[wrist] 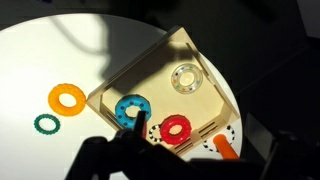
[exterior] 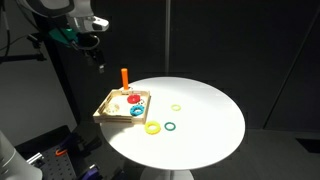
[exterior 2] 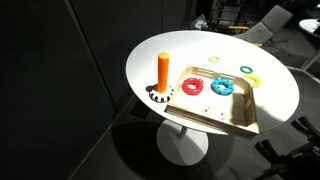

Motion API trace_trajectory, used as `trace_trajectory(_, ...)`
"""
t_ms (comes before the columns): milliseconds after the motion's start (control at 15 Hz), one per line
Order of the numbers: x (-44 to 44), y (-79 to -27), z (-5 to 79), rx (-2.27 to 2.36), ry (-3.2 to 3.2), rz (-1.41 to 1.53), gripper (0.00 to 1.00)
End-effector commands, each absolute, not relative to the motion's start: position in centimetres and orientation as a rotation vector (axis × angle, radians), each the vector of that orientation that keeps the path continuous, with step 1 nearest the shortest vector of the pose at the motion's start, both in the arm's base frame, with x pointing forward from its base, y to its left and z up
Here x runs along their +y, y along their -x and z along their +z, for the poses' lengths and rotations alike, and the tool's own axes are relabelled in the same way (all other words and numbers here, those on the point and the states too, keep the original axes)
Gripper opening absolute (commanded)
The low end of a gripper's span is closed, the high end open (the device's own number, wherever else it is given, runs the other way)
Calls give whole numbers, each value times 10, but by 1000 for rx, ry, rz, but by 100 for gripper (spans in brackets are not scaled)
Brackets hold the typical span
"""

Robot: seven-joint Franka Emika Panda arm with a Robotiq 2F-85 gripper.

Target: Put the blue ring on the table.

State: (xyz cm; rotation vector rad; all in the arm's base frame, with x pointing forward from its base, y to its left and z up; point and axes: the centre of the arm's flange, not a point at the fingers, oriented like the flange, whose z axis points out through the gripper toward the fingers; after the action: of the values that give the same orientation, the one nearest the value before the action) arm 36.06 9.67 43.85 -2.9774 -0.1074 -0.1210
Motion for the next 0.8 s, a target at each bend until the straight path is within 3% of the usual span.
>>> trace_trajectory(0,95,-407,420,-91,3003,-63,100)
trace_trajectory(600,83,-464,371,-192,3027,-18,100)
trace_trajectory(733,87,-449,367,-159,3020,-6,100)
